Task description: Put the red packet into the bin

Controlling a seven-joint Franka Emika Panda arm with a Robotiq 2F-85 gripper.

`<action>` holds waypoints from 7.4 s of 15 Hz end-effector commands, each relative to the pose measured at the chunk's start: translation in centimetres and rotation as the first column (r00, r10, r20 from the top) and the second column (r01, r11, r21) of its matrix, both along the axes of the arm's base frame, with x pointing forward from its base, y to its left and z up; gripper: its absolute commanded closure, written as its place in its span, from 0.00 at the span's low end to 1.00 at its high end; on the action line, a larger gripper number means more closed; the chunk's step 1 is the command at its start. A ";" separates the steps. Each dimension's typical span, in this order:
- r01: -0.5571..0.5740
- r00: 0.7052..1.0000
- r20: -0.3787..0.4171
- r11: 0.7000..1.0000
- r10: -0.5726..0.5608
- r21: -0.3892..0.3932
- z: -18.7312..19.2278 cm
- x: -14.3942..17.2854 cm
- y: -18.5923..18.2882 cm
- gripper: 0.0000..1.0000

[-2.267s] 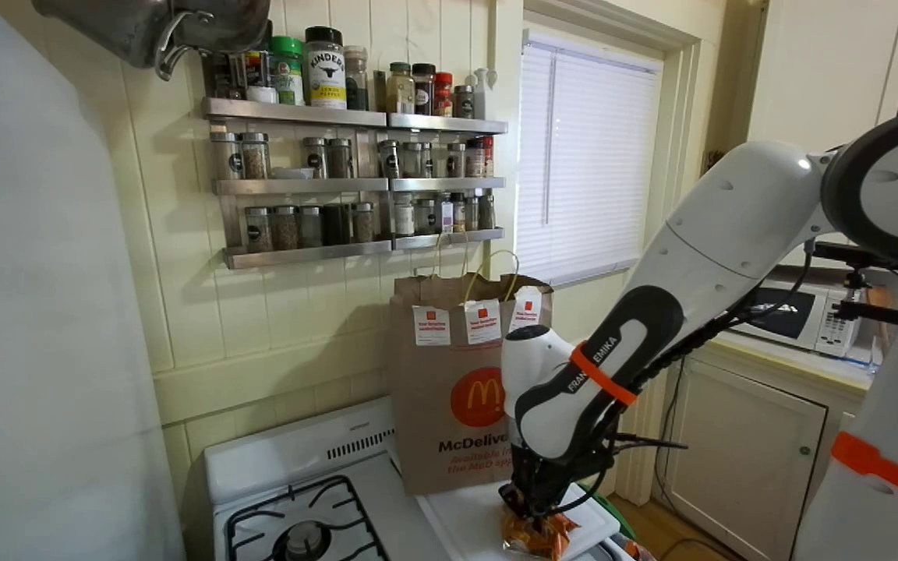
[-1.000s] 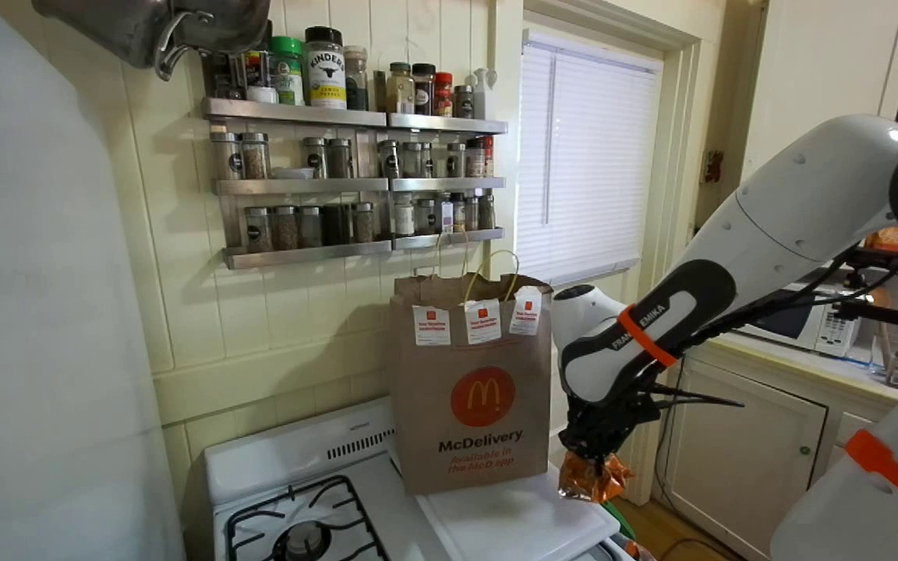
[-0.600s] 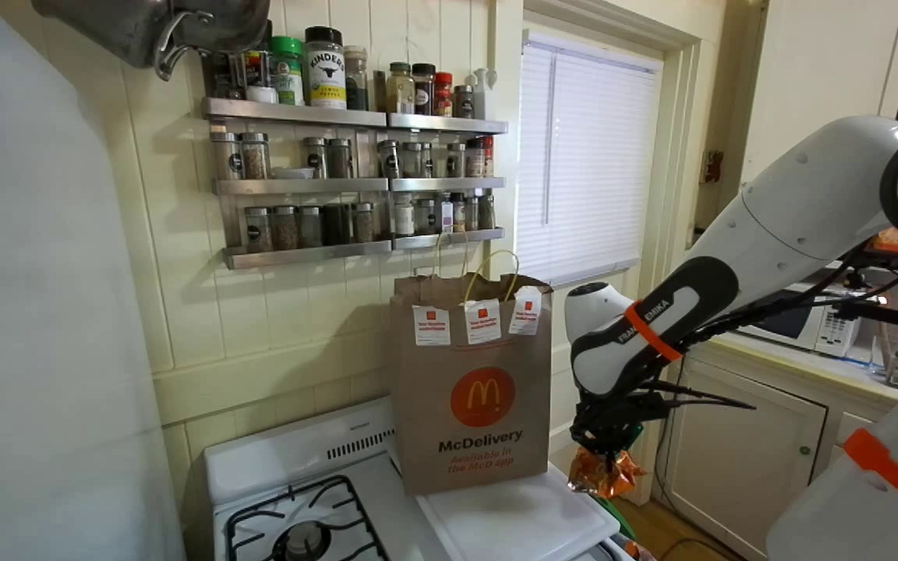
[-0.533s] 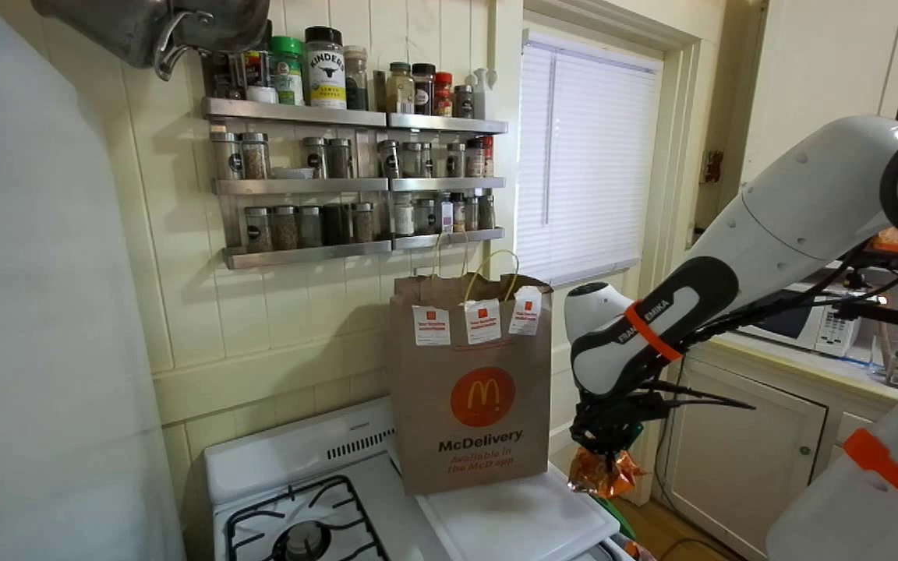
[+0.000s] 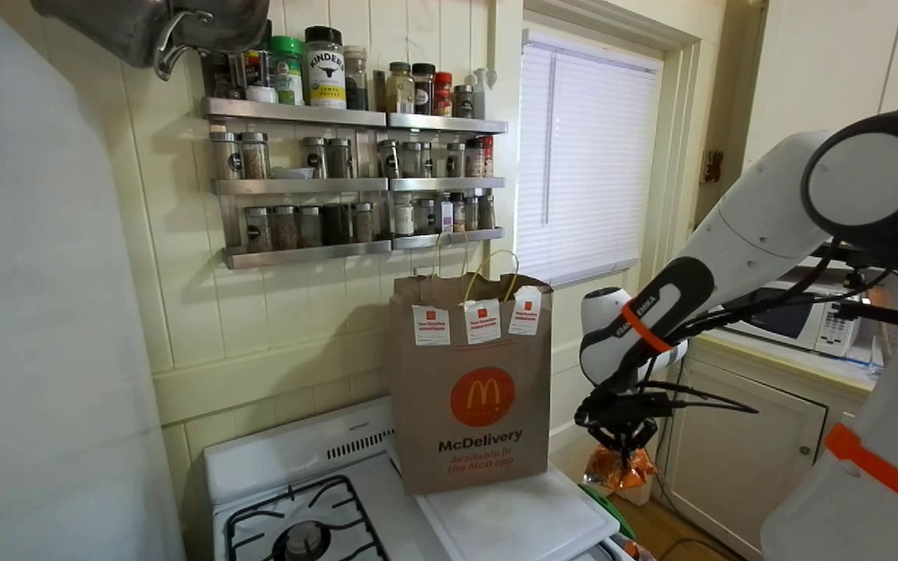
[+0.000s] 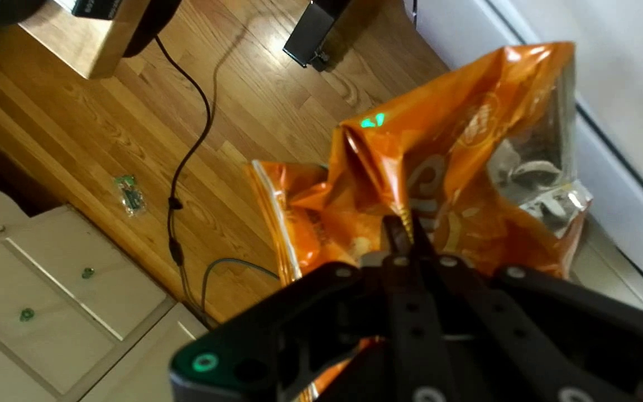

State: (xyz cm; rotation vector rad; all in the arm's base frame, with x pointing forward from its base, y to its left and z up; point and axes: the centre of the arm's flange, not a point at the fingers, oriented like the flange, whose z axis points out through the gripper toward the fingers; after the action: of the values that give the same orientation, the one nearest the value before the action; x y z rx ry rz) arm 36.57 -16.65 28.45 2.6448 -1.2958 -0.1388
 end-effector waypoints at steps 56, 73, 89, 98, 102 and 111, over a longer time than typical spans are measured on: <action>0.016 1.000 -0.013 1.000 -0.016 0.023 -22.2 11.9 -18.4 0.73; 0.011 1.000 -0.005 1.000 -0.011 0.024 -23.6 12.3 -19.2 0.00; 0.014 0.999 -0.048 0.999 -0.015 -0.036 -16.5 9.2 -21.7 0.00; -0.075 0.988 -0.130 0.996 0.082 0.053 -12.2 7.4 -20.7 0.00; -0.141 0.971 -0.182 0.985 0.157 0.096 -10.9 6.7 -19.3 0.00; -0.308 0.941 -0.104 0.942 0.323 0.135 -7.9 5.5 -15.1 0.00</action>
State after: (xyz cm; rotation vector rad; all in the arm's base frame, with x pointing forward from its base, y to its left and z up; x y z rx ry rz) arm 43.92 -33.53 18.63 2.7752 -0.9035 -0.3931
